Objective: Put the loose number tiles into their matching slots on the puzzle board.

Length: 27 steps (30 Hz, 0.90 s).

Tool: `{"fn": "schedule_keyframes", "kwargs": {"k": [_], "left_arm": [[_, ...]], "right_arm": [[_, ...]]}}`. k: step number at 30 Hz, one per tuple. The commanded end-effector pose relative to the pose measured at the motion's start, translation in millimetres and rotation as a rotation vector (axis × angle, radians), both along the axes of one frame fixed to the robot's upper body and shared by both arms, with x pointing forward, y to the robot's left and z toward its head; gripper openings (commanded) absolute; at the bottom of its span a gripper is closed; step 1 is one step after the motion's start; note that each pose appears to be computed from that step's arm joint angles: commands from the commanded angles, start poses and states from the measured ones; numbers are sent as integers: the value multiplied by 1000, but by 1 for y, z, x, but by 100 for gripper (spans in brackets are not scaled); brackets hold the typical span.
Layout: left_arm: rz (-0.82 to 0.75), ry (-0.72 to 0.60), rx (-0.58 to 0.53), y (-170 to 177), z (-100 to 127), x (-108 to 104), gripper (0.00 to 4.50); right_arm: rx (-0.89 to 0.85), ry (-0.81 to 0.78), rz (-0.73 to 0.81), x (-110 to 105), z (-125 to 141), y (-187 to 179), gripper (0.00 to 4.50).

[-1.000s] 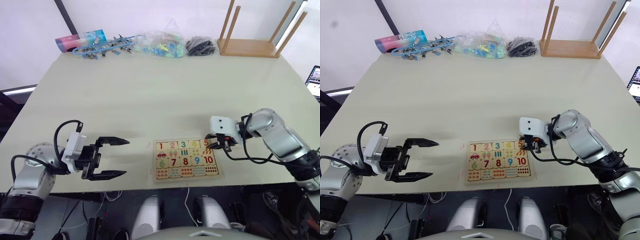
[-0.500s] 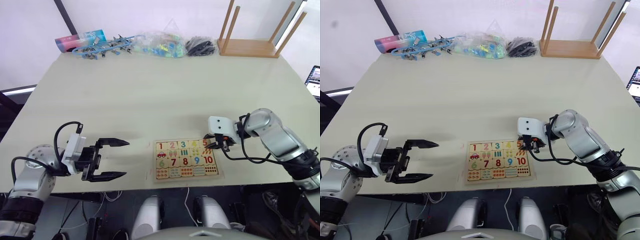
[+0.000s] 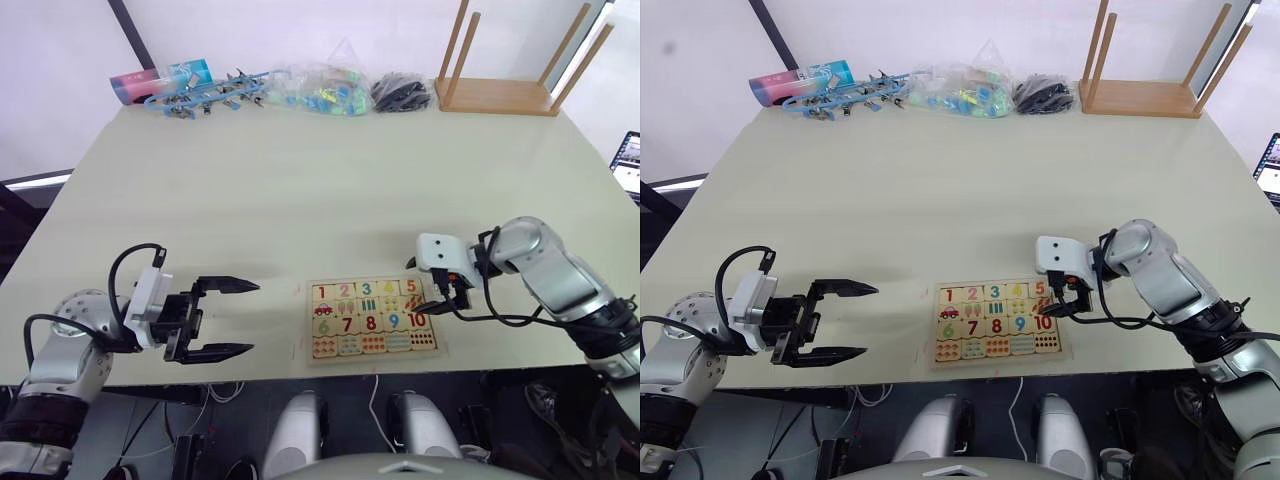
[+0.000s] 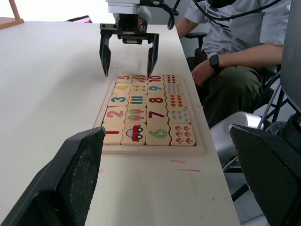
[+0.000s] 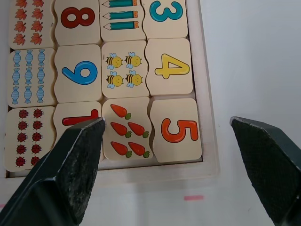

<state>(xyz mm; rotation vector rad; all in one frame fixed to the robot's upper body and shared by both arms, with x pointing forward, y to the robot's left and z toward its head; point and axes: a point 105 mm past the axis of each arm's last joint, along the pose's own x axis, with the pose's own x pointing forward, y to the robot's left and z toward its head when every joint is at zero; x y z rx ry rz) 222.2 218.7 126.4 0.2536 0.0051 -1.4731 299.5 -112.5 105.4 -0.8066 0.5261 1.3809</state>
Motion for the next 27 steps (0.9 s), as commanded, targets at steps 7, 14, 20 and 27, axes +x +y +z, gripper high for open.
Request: {"fn": "schedule_keyframes", "kwargs": {"k": [7, 14, 20, 27], "left_arm": [[-33, -40, -3, -1, 9, -2, 450], [-33, -42, -3, -1, 9, 0, 450], [-35, -46, -2, -1, 9, 2, 450], [-32, -48, 2, 0, 10, 1, 450]], "right_arm": [[178, -42, -34, 10, 28, -19, 257], [225, -44, -66, 11, 13, -37, 2], [221, -53, -51, 11, 4, -39, 2], [225, -50, -41, 12, 0, -36, 2]]}}
